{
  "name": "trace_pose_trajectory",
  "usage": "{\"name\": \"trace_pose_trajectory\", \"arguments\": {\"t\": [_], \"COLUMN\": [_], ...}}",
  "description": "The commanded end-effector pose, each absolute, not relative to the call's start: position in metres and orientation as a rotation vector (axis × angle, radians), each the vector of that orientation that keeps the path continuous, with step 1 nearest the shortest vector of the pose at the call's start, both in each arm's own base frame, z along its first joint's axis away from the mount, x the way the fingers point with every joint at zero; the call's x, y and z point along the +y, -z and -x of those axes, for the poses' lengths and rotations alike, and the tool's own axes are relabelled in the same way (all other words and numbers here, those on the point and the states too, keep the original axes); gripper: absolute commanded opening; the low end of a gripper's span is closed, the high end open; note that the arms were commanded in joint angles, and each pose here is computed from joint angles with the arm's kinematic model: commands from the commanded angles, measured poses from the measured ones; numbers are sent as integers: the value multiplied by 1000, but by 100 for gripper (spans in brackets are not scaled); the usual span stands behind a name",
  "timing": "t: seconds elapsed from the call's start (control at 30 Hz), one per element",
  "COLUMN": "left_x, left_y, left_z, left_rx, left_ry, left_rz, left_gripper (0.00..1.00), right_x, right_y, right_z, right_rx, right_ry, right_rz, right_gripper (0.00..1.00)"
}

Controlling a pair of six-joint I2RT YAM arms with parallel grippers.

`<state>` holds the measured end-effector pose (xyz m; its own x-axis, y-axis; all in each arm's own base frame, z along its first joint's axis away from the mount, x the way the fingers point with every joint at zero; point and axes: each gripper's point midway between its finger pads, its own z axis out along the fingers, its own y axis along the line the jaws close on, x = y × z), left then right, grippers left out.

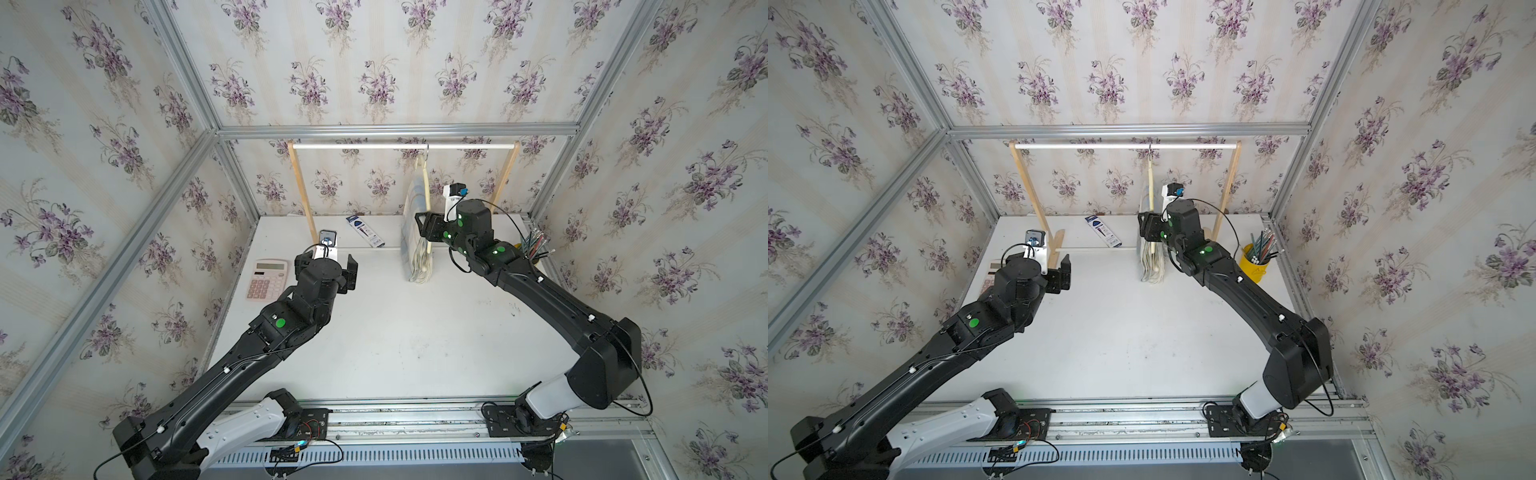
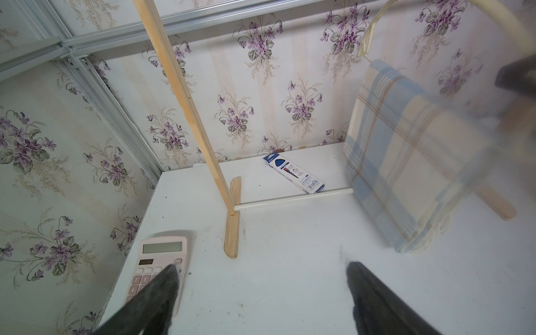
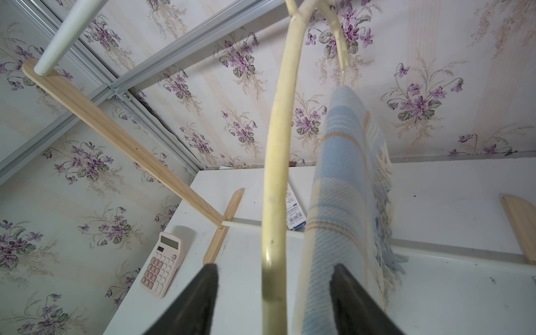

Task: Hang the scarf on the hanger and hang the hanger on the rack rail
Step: Place the hanger at the clothesline, then reset both arms

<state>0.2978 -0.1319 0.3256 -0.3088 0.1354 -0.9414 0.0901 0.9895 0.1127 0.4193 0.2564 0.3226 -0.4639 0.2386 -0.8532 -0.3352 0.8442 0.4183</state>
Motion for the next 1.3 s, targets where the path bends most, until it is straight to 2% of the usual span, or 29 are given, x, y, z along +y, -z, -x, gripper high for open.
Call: {"name": "trace_pose_trajectory", "arguments": {"t": [0.0, 0.2, 0.33, 0.43, 0.57, 0.63, 0.77, 0.9, 1.03, 1.27], "left_x": [-131, -123, -108, -87, -58, -48, -30, -10, 4, 12], "left_y": [-327, -336, -350, -348, -329, -313, -272, -222, -181, -156], "left_z": [-297, -291, -285, -282, -283, -285, -291, -299, -311, -353], "left_rx": [1892, 1872, 1830, 1790, 1686, 1644, 1601, 1661, 1722, 1724], "left_ry": [-37, -55, -104, -218, -380, -383, -316, -314, -255, -266], "left_rz": [-146, -148, -134, -86, -24, 10, 55, 91, 135, 117], "left_gripper": [92, 92, 92, 92, 92, 92, 92, 92, 92, 92], "right_x": [255, 240, 221, 189, 123, 92, 52, 30, 16, 0], "right_y": [-333, -342, -339, -314, -264, -244, -220, -191, -169, -169], "right_z": [-410, -376, -335, -311, -295, -290, -283, -295, -305, -314], "right_rx": [1909, 1898, 1887, 1895, 1837, 1753, 1581, 1581, 1569, 1484], "right_ry": [-686, -663, -638, -543, -256, -101, 86, 183, 183, 96], "right_rz": [88, 135, 174, 144, 16, -39, -125, -156, -158, -178], "right_gripper": [100, 100, 100, 100, 100, 100, 100, 100, 100, 100]}}
